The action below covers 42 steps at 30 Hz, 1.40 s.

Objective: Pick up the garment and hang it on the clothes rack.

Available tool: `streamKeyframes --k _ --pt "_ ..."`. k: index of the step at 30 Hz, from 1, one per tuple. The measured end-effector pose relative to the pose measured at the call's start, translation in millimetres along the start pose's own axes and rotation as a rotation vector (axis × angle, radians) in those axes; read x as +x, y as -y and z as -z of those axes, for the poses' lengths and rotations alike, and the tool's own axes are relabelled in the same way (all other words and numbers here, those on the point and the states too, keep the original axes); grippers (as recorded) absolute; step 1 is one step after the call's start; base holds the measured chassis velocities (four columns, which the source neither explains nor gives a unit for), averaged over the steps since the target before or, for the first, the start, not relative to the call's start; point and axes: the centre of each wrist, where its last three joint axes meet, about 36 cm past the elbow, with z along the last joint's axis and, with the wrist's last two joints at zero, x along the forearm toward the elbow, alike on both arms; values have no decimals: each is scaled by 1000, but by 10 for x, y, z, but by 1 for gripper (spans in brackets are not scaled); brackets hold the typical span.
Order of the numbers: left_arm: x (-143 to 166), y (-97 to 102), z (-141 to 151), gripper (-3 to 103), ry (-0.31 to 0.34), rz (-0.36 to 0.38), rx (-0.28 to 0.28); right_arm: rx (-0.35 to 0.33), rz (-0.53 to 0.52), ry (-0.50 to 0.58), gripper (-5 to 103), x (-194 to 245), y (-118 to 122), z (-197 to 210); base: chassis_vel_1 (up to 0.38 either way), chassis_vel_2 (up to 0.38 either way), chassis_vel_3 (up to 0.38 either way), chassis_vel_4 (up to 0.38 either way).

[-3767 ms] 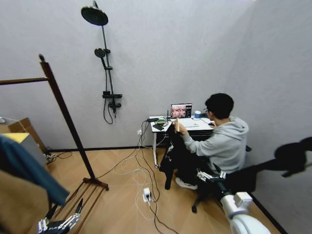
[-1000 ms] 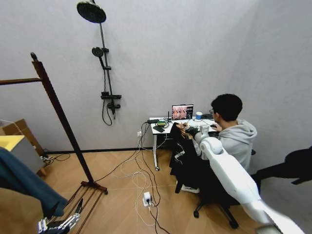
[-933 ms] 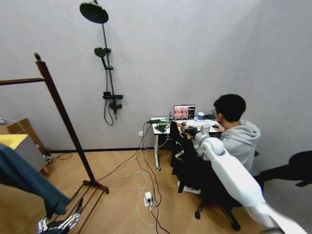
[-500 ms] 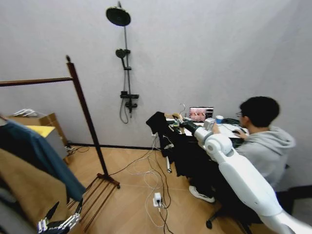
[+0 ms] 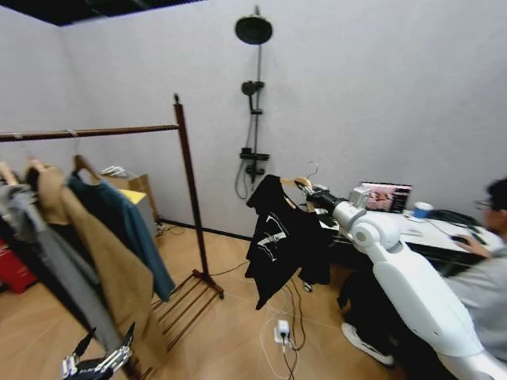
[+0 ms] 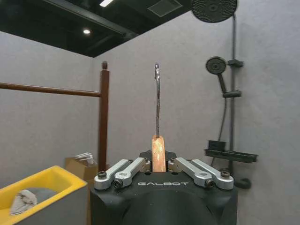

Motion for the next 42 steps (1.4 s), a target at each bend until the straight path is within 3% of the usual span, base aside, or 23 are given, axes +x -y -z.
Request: streamKeyframes --k 16,24,29,36,42 --pt "0 0 0 100 0 0 0 29 18 19 10 161 -150 68 -52 308 320 -55" --pt "0 0 0 100 0 0 0 64 40 46 10 436 -401 256 2 239 225 -1" --pt "0 0 0 100 0 0 0 69 35 55 10 463 -392 310 143 102 79 124" --pt "0 0 0 100 0 0 0 58 -10 46 10 315 -192 259 67 1 -6 39" --pt "0 0 0 100 0 0 0 62 16 67 10 70 -271 347 0 0 0 0"
